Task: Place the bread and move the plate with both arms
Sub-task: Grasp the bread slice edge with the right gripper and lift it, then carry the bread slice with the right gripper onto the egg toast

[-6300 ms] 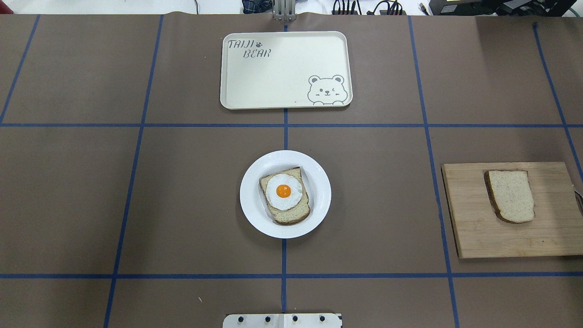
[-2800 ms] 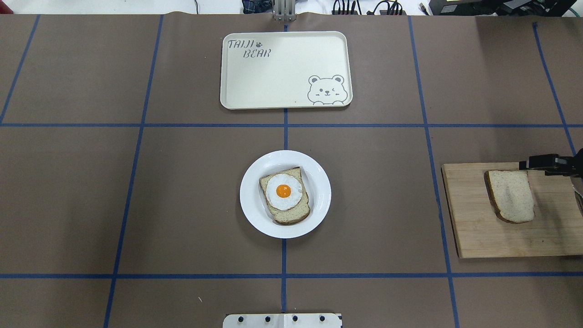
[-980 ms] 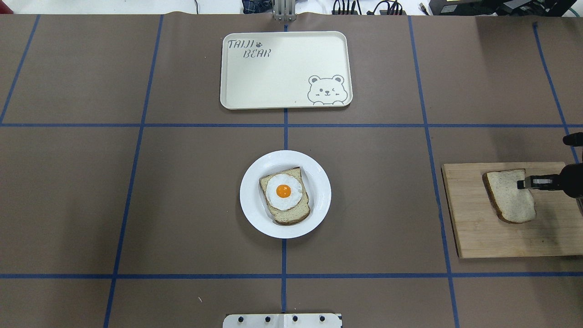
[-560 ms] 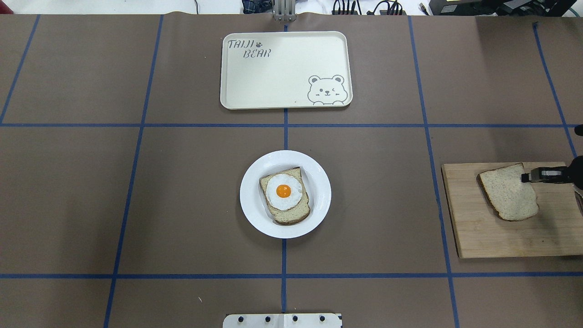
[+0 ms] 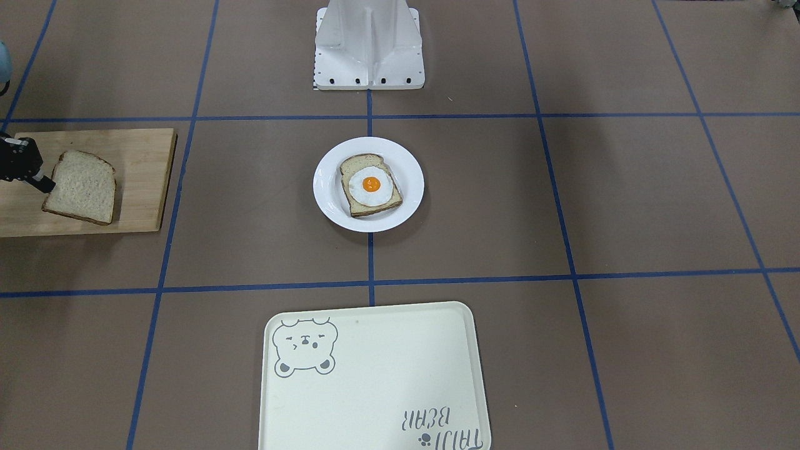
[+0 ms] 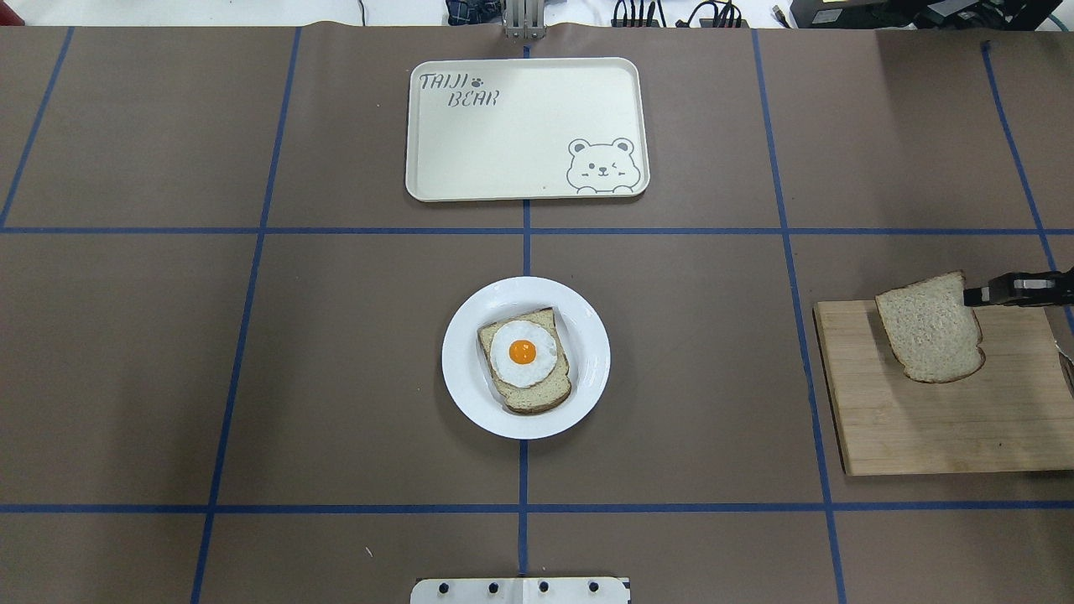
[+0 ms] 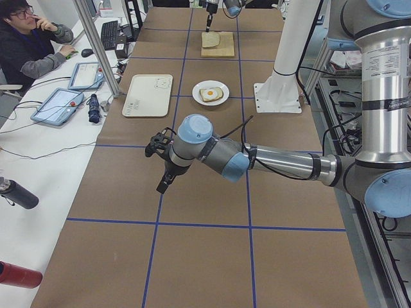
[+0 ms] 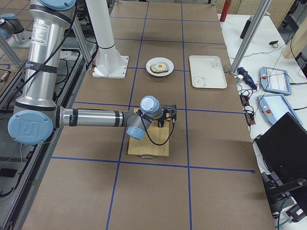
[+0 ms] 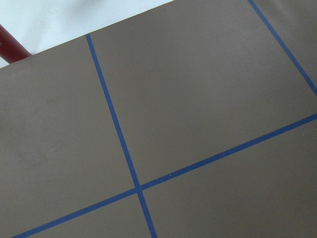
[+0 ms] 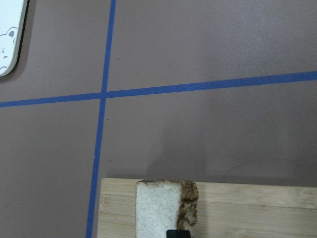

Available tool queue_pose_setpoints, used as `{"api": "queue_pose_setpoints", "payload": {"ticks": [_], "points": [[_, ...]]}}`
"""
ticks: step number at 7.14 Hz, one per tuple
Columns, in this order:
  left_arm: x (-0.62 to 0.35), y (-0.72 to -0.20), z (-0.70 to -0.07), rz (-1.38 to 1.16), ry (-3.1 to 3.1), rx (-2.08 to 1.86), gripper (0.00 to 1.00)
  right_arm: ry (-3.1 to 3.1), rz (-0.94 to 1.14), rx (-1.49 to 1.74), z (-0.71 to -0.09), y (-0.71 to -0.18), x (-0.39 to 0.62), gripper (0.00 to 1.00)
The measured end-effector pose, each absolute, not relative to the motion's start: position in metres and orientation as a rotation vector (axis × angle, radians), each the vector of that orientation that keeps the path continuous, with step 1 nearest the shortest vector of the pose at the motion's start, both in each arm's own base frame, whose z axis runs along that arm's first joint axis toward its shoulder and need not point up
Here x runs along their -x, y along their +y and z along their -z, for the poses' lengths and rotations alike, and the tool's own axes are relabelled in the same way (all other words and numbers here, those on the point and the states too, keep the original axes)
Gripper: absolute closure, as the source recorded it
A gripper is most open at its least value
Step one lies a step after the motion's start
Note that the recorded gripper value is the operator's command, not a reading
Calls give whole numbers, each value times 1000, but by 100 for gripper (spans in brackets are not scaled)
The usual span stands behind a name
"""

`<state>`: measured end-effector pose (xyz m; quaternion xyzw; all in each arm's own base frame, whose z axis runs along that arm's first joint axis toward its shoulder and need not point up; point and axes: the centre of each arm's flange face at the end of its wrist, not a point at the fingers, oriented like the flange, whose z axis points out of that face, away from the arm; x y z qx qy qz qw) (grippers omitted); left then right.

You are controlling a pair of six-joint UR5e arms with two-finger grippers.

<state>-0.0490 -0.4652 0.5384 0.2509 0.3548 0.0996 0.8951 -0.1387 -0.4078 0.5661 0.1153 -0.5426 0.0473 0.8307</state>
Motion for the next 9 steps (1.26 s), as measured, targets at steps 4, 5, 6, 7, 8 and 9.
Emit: {"api": "queue_pose_setpoints", "payload": {"ticks": [4,5,6,7,8,9], "points": [[49,-464,-540,-205,736,-516,1,-1218,-53,-265,-531,-425,147,100],[49,-464,-540,-205,737,-516,1,-1243,-39,-285,-511,-437,153,100],[49,-464,-540,-205,737,-516,1,-1277,-34,-310,-484,-454,161,100],[49,-464,-540,-203,738,-516,1,-1319,-33,-337,-450,-473,171,100],[49,-464,-539,-199,739,-516,1,-1367,-35,-350,-412,-488,184,100],[49,-464,-537,-198,740,-517,1,-1420,-29,-351,-372,-498,208,100]]}}
